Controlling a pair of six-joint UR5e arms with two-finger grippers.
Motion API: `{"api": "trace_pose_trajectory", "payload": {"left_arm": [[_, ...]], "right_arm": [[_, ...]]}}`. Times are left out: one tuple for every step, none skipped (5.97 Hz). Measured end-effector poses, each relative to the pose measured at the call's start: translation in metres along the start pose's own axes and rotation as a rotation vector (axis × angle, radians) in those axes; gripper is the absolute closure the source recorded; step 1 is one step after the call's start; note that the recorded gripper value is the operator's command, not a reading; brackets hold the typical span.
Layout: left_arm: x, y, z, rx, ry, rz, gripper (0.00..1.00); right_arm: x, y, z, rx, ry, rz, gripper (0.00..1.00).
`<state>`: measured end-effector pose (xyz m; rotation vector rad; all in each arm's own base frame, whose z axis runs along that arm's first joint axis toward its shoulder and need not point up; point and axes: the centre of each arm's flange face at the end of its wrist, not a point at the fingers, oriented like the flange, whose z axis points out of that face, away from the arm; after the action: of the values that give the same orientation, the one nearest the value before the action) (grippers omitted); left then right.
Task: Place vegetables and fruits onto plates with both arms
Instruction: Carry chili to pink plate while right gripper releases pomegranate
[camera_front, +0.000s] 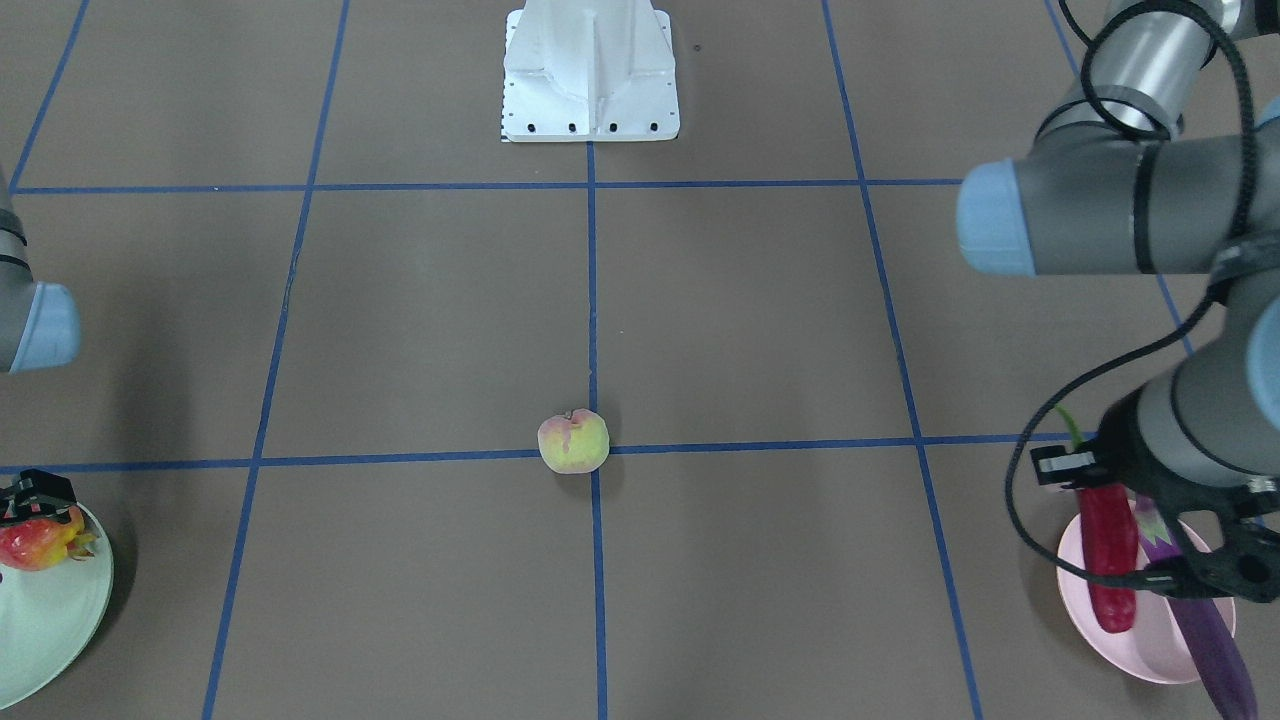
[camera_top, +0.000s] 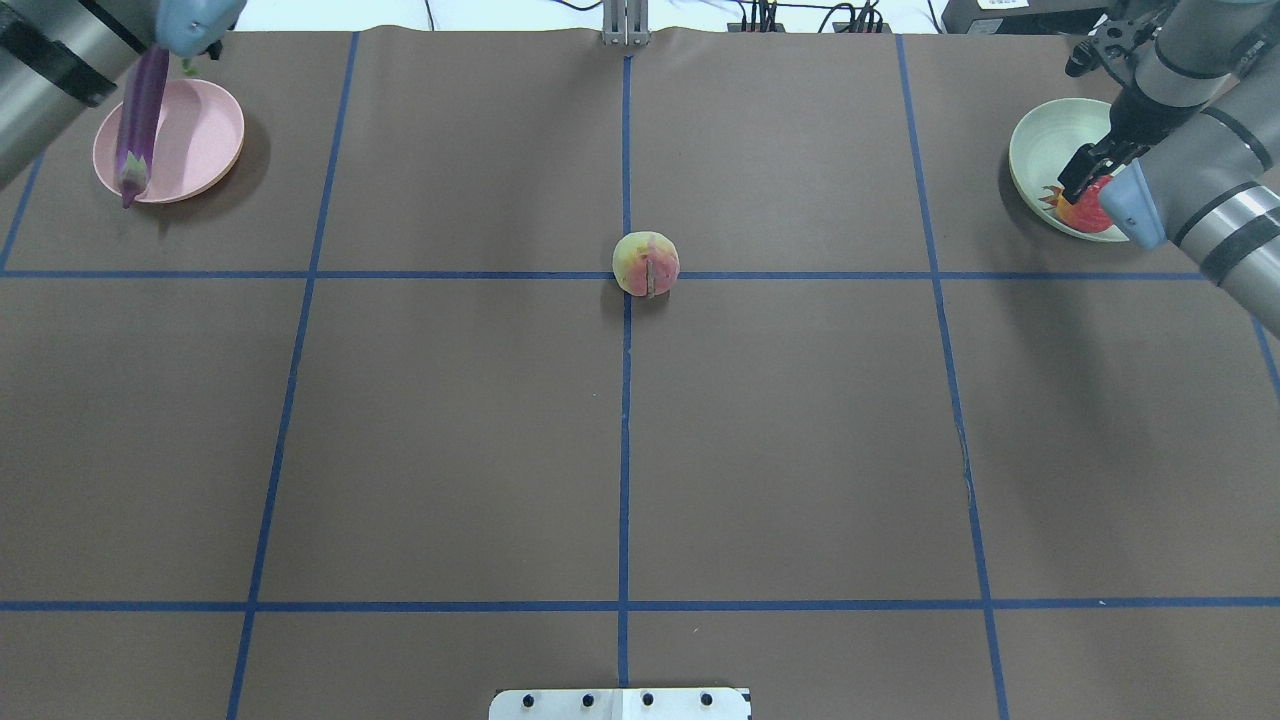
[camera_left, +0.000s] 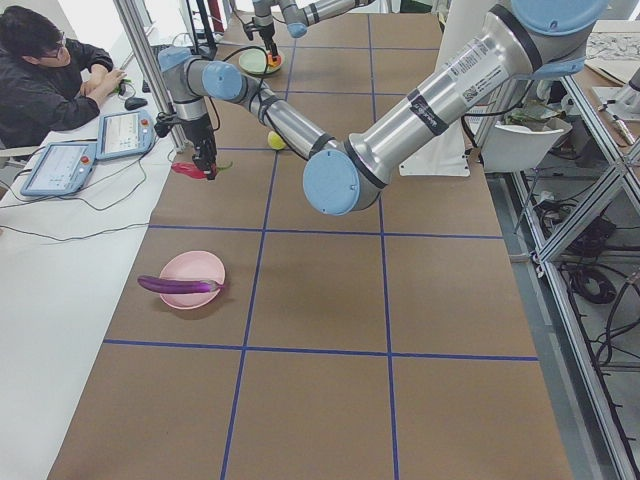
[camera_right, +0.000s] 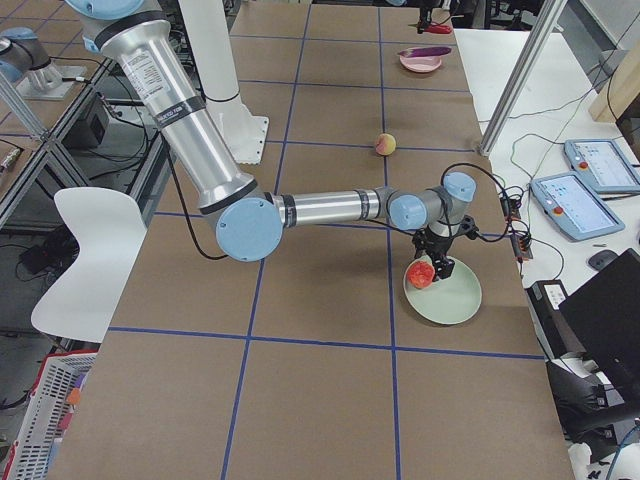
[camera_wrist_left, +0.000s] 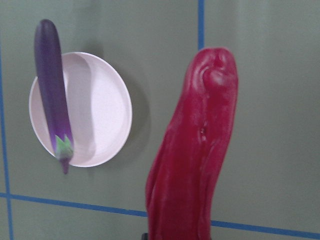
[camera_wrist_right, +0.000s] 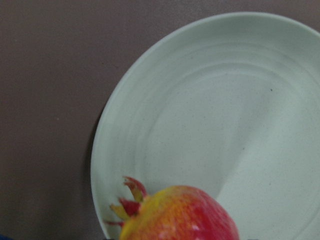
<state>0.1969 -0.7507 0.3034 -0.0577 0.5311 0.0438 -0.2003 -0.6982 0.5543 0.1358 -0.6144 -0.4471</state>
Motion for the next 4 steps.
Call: {"api": "trace_pose_trajectory", "payload": {"left_arm": [[-0.034,-0.009,0.016,-0.009,-0.037,0.037,1.0],[-0.062,-0.015,0.047,-0.01,-0.048,0.064,1.0],[-0.086,-0.02,0.088,0.002,-0.05,0.08,1.0],[-0.099,-0.025,0.121,0.008,-0.053,0.091,1.0]], "right_arm": [[0.004,-0.002,-0.014,0.022,-0.019,0.011,0.0],[0.004,-0.008,-0.035,0.048,-0.063,0.032,0.0],[-0.004,-0.016,-0.061,0.071,-0.115,0.068,0.0],[-0.022,-0.023,-0.088,0.088,-0.143,0.116,0.0]]}}
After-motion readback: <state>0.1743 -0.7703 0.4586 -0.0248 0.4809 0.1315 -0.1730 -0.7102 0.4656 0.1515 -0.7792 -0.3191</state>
